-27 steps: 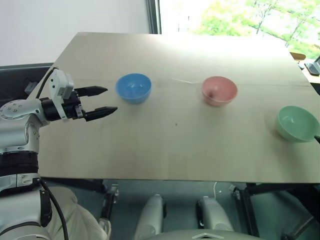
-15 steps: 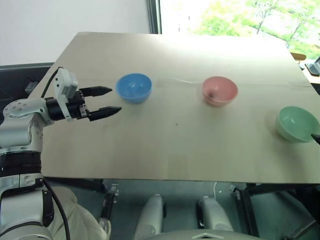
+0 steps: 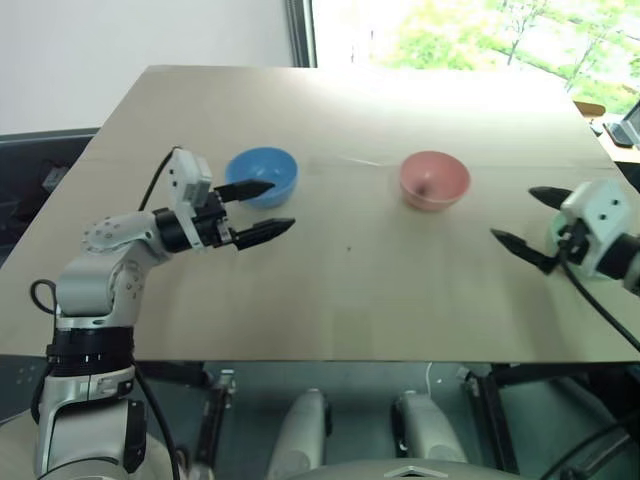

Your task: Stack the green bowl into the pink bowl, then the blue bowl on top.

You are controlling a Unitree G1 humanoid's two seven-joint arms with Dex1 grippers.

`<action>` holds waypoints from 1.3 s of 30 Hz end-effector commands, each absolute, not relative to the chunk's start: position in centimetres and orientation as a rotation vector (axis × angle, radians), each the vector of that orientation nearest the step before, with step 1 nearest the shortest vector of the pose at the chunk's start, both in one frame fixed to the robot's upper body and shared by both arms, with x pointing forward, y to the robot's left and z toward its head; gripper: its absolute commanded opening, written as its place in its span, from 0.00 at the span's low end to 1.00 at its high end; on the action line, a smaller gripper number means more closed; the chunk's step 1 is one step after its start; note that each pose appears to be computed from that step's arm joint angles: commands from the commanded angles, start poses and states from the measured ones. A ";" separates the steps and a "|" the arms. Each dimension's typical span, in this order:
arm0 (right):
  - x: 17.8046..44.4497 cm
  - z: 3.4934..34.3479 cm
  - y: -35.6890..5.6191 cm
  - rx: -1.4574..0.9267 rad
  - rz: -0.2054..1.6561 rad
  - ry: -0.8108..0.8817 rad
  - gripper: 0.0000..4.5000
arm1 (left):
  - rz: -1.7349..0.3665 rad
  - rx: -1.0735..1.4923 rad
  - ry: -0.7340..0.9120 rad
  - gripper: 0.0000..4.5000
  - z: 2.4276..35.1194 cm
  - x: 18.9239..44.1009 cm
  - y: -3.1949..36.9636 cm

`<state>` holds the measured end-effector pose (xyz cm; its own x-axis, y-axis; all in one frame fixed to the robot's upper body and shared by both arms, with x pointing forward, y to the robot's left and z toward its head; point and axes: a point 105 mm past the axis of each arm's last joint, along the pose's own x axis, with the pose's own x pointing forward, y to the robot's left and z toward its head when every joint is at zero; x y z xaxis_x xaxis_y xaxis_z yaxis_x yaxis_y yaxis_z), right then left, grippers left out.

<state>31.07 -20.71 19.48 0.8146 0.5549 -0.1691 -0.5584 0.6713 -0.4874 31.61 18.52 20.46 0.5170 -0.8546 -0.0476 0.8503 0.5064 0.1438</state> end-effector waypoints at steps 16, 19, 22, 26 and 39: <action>39.7 19.0 -15.1 -0.804 0.606 -0.100 1.00 | -0.965 0.045 -0.157 0.99 19.2 30.7 13.6; 40.3 18.5 -15.3 -0.832 0.599 -0.088 1.00 | -0.950 0.041 -0.165 0.99 19.2 30.8 13.6; 40.9 18.2 -15.4 -0.844 0.586 -0.084 1.00 | -0.927 0.059 -0.170 0.99 19.0 31.1 13.6; 41.7 17.7 -15.2 -0.843 0.574 -0.081 1.00 | -0.923 0.075 -0.175 0.99 18.7 31.0 13.0; 42.4 16.2 -13.7 -0.796 0.694 -0.011 0.41 | -0.920 0.111 -0.211 1.00 18.4 30.2 12.2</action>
